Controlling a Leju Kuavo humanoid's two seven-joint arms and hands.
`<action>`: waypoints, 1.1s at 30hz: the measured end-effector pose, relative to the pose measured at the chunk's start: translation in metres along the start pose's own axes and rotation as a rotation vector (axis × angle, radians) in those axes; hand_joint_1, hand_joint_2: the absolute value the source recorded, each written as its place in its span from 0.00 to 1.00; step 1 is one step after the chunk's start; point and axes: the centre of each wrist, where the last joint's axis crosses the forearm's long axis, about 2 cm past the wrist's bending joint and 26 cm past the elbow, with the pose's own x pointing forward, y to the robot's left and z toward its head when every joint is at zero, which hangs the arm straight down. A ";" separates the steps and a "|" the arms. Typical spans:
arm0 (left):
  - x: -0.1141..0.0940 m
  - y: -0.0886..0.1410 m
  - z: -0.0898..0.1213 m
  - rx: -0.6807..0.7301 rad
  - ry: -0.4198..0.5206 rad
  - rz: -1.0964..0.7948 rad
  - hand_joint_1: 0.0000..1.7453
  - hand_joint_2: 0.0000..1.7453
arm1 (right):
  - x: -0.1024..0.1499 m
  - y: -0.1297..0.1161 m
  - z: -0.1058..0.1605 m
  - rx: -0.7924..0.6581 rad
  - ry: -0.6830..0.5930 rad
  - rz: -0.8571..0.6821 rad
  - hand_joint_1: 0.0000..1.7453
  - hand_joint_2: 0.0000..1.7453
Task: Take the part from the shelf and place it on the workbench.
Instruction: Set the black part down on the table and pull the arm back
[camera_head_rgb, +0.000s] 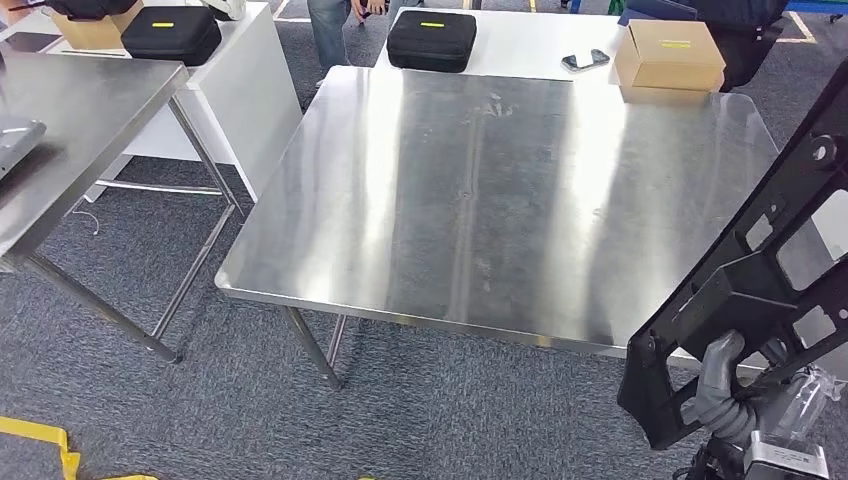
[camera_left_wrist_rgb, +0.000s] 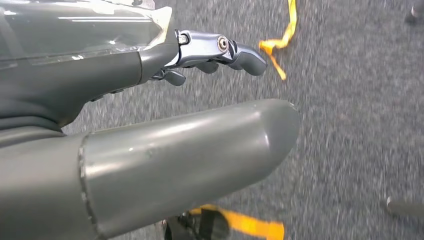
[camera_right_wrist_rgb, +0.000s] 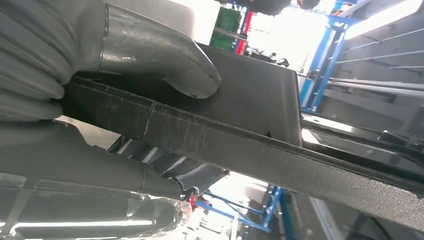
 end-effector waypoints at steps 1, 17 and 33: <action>0.001 0.001 -0.001 0.001 -0.003 -0.002 0.00 0.00 | -0.001 -0.001 -0.002 -0.005 -0.008 0.011 1.00 1.00; 0.003 0.008 -0.006 0.010 -0.021 -0.018 0.00 0.00 | -0.002 -0.017 -0.023 -0.047 -0.075 0.066 1.00 1.00; 0.003 0.000 -0.002 -0.014 -0.019 -0.013 0.00 0.00 | -0.006 -0.030 -0.044 -0.073 -0.121 0.128 1.00 1.00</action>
